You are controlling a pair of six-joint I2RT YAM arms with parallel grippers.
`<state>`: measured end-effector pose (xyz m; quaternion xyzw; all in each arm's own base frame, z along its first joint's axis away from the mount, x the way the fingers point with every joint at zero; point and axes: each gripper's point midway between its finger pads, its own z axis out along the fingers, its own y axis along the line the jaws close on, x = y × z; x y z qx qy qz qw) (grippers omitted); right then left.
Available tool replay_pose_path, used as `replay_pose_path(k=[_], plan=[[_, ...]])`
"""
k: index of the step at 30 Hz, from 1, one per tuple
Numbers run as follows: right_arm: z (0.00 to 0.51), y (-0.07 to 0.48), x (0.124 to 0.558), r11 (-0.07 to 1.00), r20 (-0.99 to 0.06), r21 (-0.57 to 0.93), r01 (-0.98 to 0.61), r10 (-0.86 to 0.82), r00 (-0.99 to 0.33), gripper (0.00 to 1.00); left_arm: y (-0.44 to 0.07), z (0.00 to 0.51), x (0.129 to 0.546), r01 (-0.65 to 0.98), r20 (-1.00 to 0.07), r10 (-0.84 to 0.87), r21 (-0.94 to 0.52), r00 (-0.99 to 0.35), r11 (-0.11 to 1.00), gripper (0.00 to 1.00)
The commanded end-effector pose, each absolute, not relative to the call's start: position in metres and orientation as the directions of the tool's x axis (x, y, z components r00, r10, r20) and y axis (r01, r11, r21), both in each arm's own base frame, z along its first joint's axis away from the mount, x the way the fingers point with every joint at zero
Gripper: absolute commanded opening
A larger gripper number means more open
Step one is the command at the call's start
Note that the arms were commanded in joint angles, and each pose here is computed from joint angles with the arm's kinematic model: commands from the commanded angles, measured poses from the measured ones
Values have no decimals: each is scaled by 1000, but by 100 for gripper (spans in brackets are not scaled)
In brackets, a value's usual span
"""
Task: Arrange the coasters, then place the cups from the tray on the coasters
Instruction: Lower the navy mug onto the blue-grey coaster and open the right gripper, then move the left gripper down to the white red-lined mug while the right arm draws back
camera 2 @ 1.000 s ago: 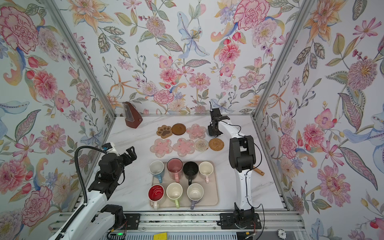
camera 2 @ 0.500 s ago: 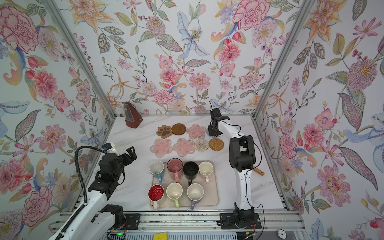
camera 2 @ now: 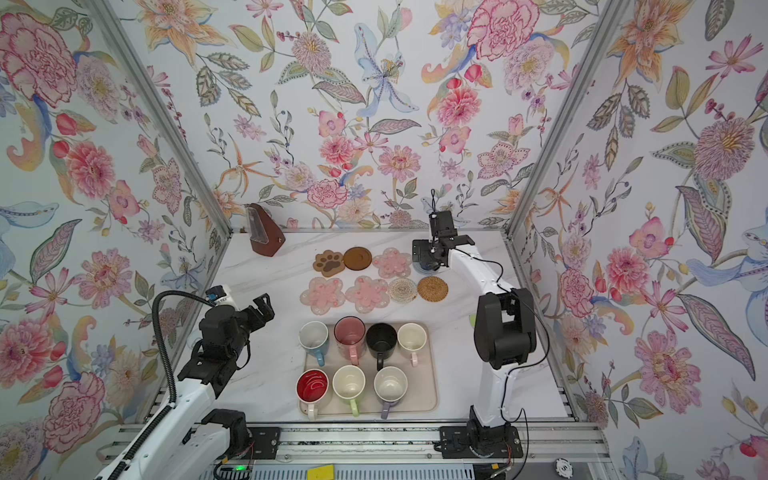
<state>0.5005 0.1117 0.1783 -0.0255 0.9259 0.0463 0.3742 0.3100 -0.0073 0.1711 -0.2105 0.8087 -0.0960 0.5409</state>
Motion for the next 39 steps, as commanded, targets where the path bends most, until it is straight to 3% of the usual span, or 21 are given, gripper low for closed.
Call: replay_pose_path(k=[1,7,13,20,24,33,39], plan=[[194,112,478,980,-769,184,-75,96,-631,99,-5,182,316,-232,-841,-450,-394,-299,890,99],[177,100,431,967,-791,253,-34,186,-583,99,-8,175,318,-227,-827,-461,-406,-322,885,99],[189,93,429,974,-811,227,-20,177,-557,99,-12,174,314,-227,-805,-474,-417,-356,880,99],[196,90,433,973,-821,229,-5,191,-538,99,-48,169,298,-164,-690,-489,-482,-533,860,96],[209,82,433,977,-840,211,23,193,-506,99,-72,180,284,-111,-686,-430,-458,-587,882,96],[223,65,429,977,-872,192,89,211,-441,99,-127,168,221,15,-577,-277,-449,-768,893,96],[218,64,428,967,-863,231,112,256,-436,99,-150,148,173,70,-534,-212,-458,-818,886,96]])
